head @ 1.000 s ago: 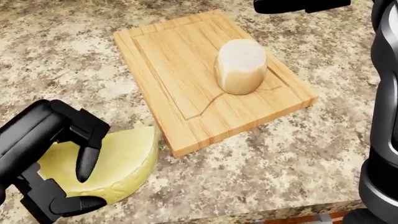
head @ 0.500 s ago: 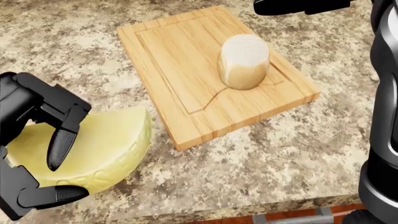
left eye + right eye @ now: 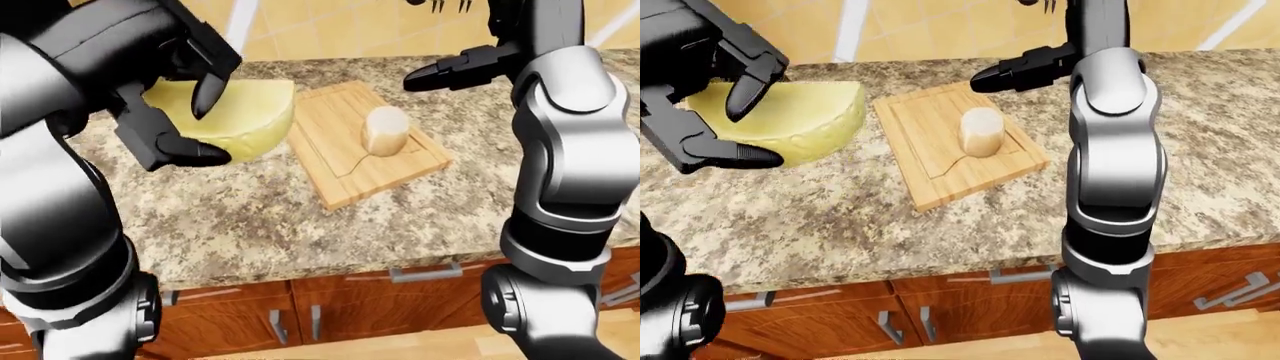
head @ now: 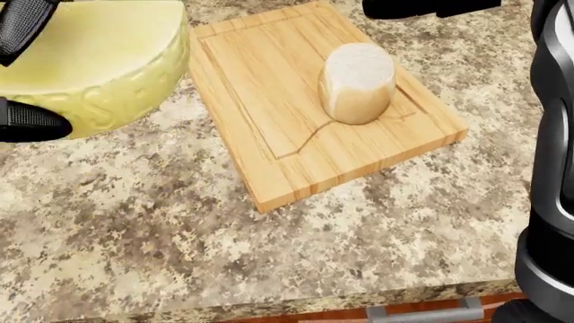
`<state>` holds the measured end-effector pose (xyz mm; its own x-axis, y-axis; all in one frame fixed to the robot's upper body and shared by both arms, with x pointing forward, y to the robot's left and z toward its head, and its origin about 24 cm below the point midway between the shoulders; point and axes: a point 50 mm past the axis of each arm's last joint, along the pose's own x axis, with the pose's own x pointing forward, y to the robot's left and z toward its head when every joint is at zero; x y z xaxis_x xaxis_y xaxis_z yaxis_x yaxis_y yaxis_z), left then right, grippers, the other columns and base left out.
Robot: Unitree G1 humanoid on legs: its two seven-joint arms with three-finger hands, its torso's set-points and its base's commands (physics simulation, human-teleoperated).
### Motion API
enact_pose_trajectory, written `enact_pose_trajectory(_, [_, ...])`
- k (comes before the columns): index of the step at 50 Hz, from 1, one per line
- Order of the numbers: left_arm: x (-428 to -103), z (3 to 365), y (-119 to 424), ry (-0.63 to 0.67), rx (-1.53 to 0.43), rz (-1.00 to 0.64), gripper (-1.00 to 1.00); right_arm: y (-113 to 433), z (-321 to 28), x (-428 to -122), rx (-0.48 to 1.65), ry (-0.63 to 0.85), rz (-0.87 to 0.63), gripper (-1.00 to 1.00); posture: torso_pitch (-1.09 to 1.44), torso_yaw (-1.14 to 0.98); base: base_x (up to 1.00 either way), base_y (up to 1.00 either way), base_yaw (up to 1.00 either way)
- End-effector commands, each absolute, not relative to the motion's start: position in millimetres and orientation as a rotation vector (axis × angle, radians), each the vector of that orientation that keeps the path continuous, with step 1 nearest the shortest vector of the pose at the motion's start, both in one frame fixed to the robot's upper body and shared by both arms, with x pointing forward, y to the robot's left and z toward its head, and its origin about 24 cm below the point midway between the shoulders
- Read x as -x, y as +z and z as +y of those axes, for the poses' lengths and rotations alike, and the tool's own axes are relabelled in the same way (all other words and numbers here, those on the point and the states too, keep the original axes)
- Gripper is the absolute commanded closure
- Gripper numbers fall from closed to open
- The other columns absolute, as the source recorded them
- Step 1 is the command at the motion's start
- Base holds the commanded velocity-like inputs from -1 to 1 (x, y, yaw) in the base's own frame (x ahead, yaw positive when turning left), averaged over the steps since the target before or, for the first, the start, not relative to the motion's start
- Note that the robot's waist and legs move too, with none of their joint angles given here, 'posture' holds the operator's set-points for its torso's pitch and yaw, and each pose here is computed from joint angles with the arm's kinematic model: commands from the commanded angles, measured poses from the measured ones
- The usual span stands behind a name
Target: Place the bread and cheese on the cutting board.
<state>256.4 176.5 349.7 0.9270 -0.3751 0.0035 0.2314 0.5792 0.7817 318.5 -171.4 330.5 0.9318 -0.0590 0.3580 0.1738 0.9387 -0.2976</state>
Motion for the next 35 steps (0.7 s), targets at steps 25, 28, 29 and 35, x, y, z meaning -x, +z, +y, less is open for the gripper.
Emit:
enact_pose_trajectory(25, [-361,143,454,-0.077,-0.901,-0.386,1.0,342,-171,-313,0.332,-0.131,-0.438,-1.0,0.0,0.0,0.0,0.0,0.0])
enact_pose_trajectory(28, [-373,138,449,-0.058,-0.898,-0.392,1.0,345,-171,-311,0.333,-0.132,-0.442,-1.0,0.0,0.0,0.0,0.0,0.0])
enact_pose_trajectory(29, [-377,135,447,-0.052,-0.896,-0.396,1.0,346,-171,-311,0.334,-0.132,-0.442,-1.0,0.0,0.0,0.0,0.0,0.0])
enact_pose_trajectory(35, [-388,116,435,-0.045,-0.898,-0.395,1.0,349,-172,-309,0.333,-0.133,-0.448,-1.0,0.0,0.0,0.0,0.0,0.0])
